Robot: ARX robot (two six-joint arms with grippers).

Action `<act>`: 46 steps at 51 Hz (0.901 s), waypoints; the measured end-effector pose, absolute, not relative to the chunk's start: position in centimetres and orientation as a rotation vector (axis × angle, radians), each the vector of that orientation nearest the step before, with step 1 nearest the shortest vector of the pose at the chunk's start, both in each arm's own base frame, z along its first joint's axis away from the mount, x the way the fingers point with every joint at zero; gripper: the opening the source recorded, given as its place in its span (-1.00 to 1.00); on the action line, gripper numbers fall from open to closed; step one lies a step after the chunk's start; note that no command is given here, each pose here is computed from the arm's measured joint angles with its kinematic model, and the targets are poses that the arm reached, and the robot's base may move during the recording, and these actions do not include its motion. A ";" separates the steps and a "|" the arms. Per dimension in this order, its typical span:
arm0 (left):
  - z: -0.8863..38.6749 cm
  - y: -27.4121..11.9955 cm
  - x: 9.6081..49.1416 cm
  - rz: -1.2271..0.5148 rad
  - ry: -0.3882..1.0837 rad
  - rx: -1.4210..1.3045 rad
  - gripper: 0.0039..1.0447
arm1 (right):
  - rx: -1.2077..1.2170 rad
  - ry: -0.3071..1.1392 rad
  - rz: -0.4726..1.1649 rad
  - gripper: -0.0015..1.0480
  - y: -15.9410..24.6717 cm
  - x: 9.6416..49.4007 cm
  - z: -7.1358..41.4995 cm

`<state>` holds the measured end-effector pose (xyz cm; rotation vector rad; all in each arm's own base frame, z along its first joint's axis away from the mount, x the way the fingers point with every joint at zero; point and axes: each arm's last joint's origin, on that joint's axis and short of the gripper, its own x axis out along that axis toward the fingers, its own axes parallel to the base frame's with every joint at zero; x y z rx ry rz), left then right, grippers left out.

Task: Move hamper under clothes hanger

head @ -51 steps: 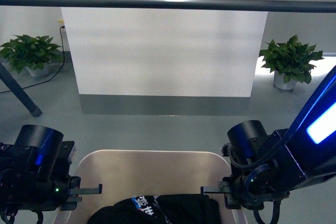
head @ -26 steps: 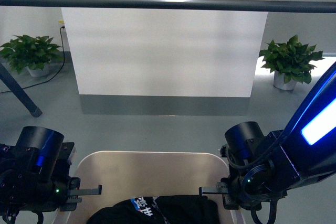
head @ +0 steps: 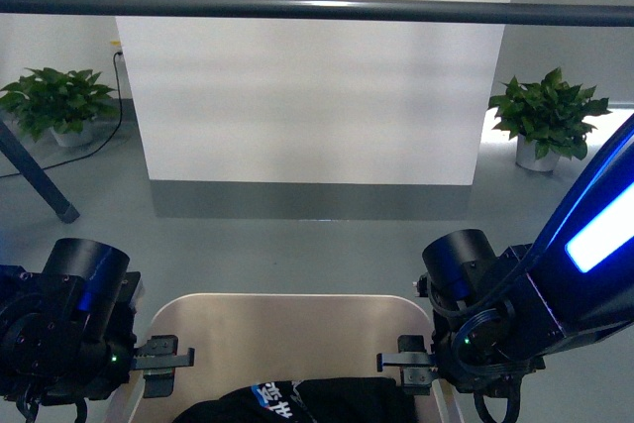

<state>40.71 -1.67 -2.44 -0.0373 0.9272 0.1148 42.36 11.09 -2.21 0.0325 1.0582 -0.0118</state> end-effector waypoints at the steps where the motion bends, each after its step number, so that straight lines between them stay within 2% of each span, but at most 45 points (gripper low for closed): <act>1: -2.4 -1.6 40.7 0.118 0.926 -0.042 0.26 | 0.032 1.058 -0.013 0.08 11.1 42.4 -2.2; 9: -0.9 -0.9 41.0 0.133 0.893 -0.064 0.78 | 0.034 1.030 -0.025 0.58 10.7 42.6 -0.8; 12: -0.2 -0.8 41.1 0.132 0.880 -0.066 0.90 | 0.036 1.013 -0.029 0.72 10.5 42.7 0.0; 15: 0.9 -0.8 41.3 0.126 0.857 -0.071 0.89 | 0.038 0.991 -0.031 0.87 10.4 42.9 1.0; 46: 13.6 -2.5 41.8 0.024 0.666 -0.091 0.88 | 0.002 0.773 -0.015 0.85 9.1 41.8 12.4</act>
